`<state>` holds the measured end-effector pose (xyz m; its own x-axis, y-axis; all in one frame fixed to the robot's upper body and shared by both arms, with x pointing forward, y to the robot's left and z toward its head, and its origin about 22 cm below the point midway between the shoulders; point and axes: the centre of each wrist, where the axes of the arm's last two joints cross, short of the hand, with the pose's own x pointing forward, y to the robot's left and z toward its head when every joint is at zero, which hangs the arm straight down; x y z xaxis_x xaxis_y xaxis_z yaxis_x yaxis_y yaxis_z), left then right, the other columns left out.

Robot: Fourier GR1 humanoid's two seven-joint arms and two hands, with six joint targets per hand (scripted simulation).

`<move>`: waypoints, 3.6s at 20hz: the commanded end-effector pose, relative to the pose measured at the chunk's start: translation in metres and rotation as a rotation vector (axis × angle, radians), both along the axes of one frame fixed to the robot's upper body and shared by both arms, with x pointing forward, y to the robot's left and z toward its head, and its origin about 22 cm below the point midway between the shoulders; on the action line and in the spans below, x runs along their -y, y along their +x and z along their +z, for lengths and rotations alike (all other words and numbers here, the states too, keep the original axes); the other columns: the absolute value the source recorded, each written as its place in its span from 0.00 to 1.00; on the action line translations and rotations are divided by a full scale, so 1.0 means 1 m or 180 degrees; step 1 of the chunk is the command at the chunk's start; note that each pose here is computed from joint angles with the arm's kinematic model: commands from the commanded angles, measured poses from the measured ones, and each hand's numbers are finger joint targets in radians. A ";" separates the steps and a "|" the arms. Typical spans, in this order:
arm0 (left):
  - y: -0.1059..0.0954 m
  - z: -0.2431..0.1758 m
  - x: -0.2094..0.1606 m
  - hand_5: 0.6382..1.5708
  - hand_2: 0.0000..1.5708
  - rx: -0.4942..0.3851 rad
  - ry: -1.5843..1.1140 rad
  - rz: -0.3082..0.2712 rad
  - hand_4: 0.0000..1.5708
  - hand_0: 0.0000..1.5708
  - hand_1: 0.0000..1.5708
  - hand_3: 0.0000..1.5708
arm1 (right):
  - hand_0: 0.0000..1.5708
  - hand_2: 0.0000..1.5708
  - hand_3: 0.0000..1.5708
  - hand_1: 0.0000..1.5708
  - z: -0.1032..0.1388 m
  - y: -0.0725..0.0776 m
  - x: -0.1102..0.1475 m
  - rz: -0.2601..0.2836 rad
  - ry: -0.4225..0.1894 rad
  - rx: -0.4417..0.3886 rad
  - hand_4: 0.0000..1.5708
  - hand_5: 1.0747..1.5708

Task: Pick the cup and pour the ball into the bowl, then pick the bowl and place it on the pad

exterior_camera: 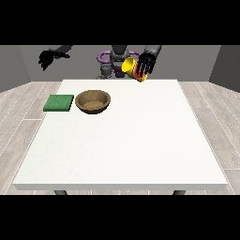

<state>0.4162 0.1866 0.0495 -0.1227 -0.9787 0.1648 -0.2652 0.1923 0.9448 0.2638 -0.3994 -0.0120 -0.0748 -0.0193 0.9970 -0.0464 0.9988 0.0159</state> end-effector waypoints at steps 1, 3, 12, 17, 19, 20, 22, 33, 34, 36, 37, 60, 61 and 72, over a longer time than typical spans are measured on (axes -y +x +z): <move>0.008 0.018 0.029 0.71 1.00 0.0176 0.0787 -0.0045 0.97 0.99 0.99 1.00 | 0.00 0.00 0.00 0.00 -0.005 -0.005 0.010 -0.0022 0.0013 -0.0081 0.00 1.00; 0.000 0.005 0.055 0.79 1.00 0.0146 0.1083 -0.0137 0.90 0.96 0.96 1.00 | 0.00 0.00 0.00 0.00 0.000 -0.002 0.013 -0.0002 0.0003 -0.0019 0.00 1.00; -0.019 -0.010 0.126 0.56 1.00 0.0295 0.2904 -0.0559 0.99 0.98 0.98 1.00 | 0.00 0.00 0.00 0.00 0.007 0.016 0.008 0.0109 0.0053 0.0004 0.00 1.00; -0.029 -0.030 0.126 0.62 1.00 0.0162 0.3599 -0.0708 0.94 0.93 0.93 1.00 | 0.00 0.00 0.00 0.00 -0.003 0.002 0.015 0.0045 0.0048 -0.0154 0.00 1.00; -0.024 -0.014 0.139 0.54 1.00 0.0330 0.3704 -0.0588 0.97 0.92 0.92 1.00 | 0.00 0.00 0.00 0.00 0.003 0.009 0.013 0.0095 0.0038 -0.0003 0.00 1.00; -0.027 -0.010 0.149 0.53 1.00 0.0397 0.3718 -0.0726 0.97 0.92 0.92 1.00 | 0.00 0.00 0.00 0.00 0.001 0.011 0.011 0.0015 0.0007 -0.0012 0.00 1.00; -0.033 -0.014 0.152 0.53 1.00 0.0272 0.3682 -0.0864 0.97 0.92 0.92 1.00 | 0.00 0.00 0.00 0.00 0.007 0.011 0.019 -0.0091 0.0031 -0.0057 0.00 1.00; -0.023 0.010 0.102 0.57 0.92 -0.0023 -0.0215 -0.0003 0.93 0.75 0.75 0.81 | 0.00 0.00 0.00 0.00 -0.008 -0.004 0.020 -0.0462 0.0218 -0.0230 0.07 0.99; -0.027 0.012 0.105 0.71 0.80 -0.0036 -0.0608 -0.0057 0.89 0.65 0.65 0.60 | 0.00 0.00 0.00 0.00 -0.010 -0.001 0.014 -0.0417 0.0162 -0.0284 0.14 0.99; -0.029 0.012 0.088 0.93 0.00 -0.0055 -0.1404 0.0138 0.57 0.36 0.36 0.00 | 0.00 0.00 0.00 0.00 0.004 0.015 0.007 -0.0322 0.0173 -0.0121 0.23 0.99; -0.032 0.005 0.079 1.00 0.00 -0.0104 -0.1707 0.0197 0.40 0.00 0.00 0.00 | 0.00 0.00 0.00 0.00 0.002 0.019 -0.003 -0.0283 0.0214 -0.0064 0.22 0.99; -0.083 0.004 0.002 0.99 0.00 -0.0409 -0.3555 -0.1269 0.00 0.00 0.00 0.00 | 0.00 0.00 0.00 0.00 -0.032 0.061 -0.051 -0.0886 0.0451 -0.0089 0.16 0.99; -0.073 0.007 -0.008 0.99 0.00 -0.0241 -0.3489 -0.1261 0.00 0.00 0.00 0.00 | 0.00 0.00 0.00 0.00 -0.034 0.073 -0.087 -0.0763 0.0414 0.0052 0.14 0.99; -0.083 0.014 -0.023 0.99 0.00 -0.0039 -0.3380 -0.1438 0.00 0.00 0.00 0.00 | 0.00 0.00 0.00 0.00 -0.034 0.091 -0.086 -0.0761 0.0539 0.0051 0.09 0.99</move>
<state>0.3347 0.1994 0.0661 -0.4001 -0.2043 0.8934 0.0614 0.9667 0.2486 0.3469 -0.3200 -0.0482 -0.1296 -0.1406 0.9816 0.1960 0.9667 0.1644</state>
